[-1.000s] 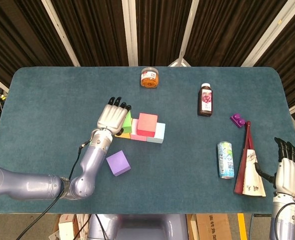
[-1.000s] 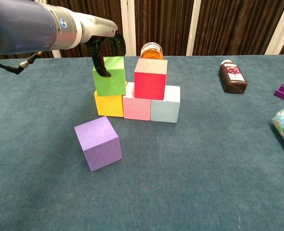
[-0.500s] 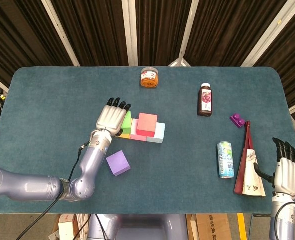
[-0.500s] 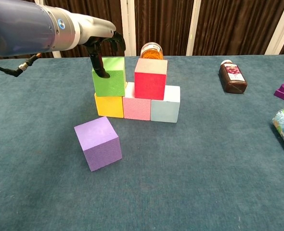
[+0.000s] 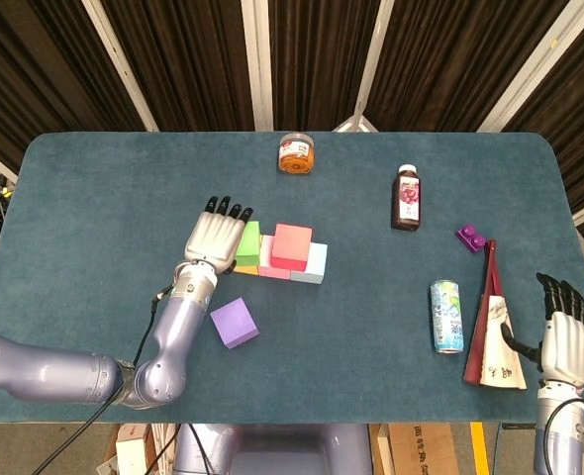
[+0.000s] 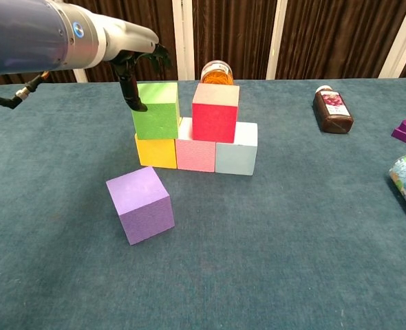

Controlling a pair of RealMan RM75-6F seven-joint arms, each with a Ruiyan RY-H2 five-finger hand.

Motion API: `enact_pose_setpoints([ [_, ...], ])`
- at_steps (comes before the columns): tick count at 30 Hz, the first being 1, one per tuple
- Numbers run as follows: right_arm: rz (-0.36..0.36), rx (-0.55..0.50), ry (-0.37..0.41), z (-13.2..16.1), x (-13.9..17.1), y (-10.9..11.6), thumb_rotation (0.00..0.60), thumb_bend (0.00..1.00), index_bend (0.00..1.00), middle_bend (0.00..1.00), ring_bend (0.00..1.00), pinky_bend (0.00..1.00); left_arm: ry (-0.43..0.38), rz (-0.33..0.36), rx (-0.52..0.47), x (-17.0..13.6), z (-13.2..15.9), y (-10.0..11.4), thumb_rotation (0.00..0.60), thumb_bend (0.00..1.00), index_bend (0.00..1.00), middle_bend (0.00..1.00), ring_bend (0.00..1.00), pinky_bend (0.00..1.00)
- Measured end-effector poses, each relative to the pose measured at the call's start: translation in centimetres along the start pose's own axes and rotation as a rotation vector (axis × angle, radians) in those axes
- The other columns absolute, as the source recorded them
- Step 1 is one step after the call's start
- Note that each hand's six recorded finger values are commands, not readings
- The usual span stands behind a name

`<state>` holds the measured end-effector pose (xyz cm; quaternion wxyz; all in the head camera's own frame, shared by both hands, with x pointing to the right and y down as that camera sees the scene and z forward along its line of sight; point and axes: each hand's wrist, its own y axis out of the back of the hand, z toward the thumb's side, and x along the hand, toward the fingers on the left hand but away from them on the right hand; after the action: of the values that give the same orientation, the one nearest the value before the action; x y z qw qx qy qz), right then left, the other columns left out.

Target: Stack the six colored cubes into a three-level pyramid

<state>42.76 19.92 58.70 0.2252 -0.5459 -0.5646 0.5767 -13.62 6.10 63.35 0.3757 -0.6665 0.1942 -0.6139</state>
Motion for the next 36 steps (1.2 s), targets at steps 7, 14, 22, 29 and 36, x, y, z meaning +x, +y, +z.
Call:
enact_pose_setpoints([
  [7,0.007,0.001,0.003,0.1,0.0,-0.1,0.6,0.28,0.13,0.14,0.0,0.0,0.04,-0.006,0.016,-0.3,-0.4,-0.3,0.6,0.35,0.12,0.13,0.0,0.0],
  [14,0.011,-0.001,0.003,0.1,0.0,-0.1,0.6,0.28,0.12,0.14,0.0,0.0,0.081,-0.007,0.009,-0.2,-0.5,-0.4,0.6,0.35,0.13,0.16,0.0,0.0],
  [22,0.01,0.002,0.0,0.0,-0.1,-0.1,0.6,0.28,0.13,0.14,0.0,0.0,0.096,-0.006,-0.007,0.4,-0.4,-0.5,0.6,0.35,0.14,0.19,0.0,0.0],
  [29,0.01,0.005,-0.001,-0.1,-0.2,-0.1,0.6,0.28,0.12,0.14,0.0,0.0,0.09,-0.014,-0.009,0.9,0.1,-0.8,0.6,0.35,0.17,0.21,0.0,0.0],
  [36,0.013,0.005,-0.006,-0.2,-0.3,-0.2,0.6,0.28,0.13,0.14,0.0,0.0,0.076,-0.022,0.0,1.2,0.7,-1.2,0.6,0.35,0.24,0.26,0.0,0.0],
])
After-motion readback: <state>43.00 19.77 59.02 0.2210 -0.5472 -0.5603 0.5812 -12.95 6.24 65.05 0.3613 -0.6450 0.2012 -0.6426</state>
